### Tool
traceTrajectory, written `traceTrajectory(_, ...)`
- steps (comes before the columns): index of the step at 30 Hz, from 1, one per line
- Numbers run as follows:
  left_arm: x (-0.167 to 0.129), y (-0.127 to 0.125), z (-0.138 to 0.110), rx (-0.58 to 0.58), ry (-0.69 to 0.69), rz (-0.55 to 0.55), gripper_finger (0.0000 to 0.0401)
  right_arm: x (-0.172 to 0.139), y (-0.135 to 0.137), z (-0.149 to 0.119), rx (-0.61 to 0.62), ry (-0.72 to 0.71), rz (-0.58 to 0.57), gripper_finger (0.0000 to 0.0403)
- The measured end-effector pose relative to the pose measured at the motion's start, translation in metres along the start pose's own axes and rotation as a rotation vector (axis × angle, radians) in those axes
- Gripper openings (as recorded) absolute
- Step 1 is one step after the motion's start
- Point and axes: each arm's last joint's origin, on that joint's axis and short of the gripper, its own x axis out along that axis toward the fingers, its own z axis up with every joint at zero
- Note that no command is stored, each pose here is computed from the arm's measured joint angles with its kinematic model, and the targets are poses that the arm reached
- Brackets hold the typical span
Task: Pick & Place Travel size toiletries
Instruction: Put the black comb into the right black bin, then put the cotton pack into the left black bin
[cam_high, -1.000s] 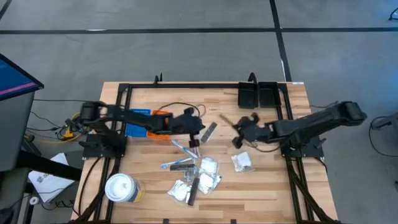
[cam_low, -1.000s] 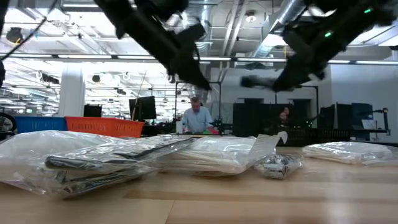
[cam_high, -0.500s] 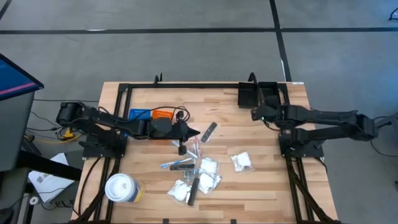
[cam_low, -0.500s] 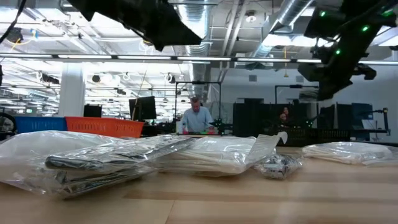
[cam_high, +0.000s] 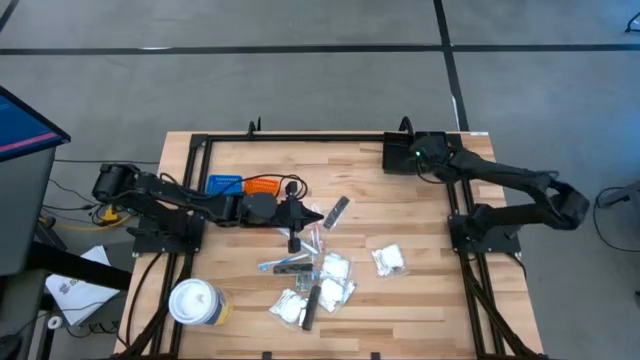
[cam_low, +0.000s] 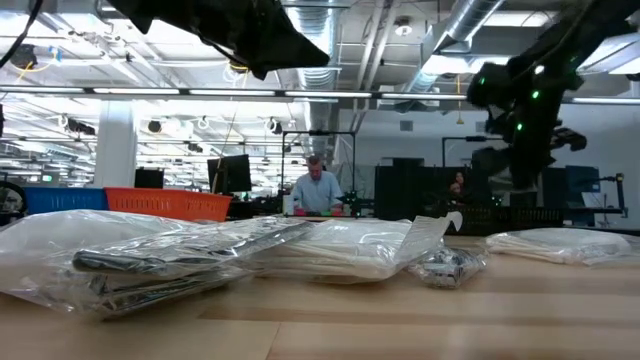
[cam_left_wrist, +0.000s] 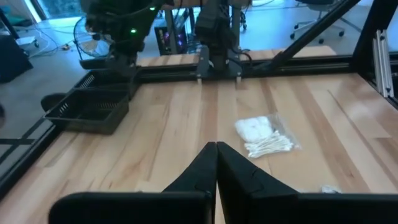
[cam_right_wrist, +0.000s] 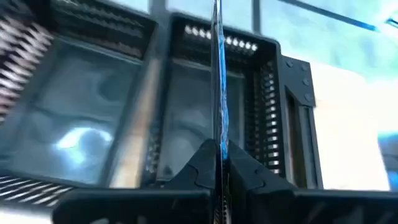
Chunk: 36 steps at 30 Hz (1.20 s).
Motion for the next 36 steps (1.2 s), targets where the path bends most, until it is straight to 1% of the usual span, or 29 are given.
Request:
traceTrajectory(4,0.004,-0.001,-0.004,0.003,0.017,-0.001,0.0001,0.022,-0.001,0.002,-0.016,0.046,-0.074,0.0002)
traceTrajectory(6,0.005,-0.001,-0.005,0.000,0.020,-0.001,0.0001,0.024,0.002,0.002,-0.036,0.053,-0.110,0.0003)
traceTrajectory(8,0.007,-0.002,-0.007,-0.001,0.027,-0.001,0.0001,0.026,0.007,0.008,-0.045,0.046,-0.080,0.0006)
traceTrajectory(11,0.007,-0.002,-0.007,-0.003,0.026,-0.002,0.0001,0.030,0.008,0.008,-0.061,0.069,-0.096,0.0016)
traceTrajectory(14,0.006,-0.003,-0.007,-0.013,0.028,-0.011,0.0001,0.035,0.010,0.008,-0.072,0.080,-0.100,0.0040)
traceTrajectory(20,0.006,-0.005,-0.007,-0.012,0.026,-0.016,0.0001,0.039,0.011,0.006,-0.080,0.099,-0.114,0.0104)
traceTrajectory(28,0.006,-0.005,-0.007,-0.011,0.026,-0.016,0.0001,0.031,0.012,0.007,-0.091,0.069,-0.095,0.0193)
traceTrajectory(32,0.006,-0.005,-0.007,-0.007,0.026,-0.016,0.0001,0.021,0.010,0.011,-0.089,0.025,-0.067,0.0216)
traceTrajectory(36,0.006,-0.005,-0.007,-0.007,0.026,-0.016,0.0001,0.004,0.010,0.013,-0.107,-0.034,-0.014,0.0220)
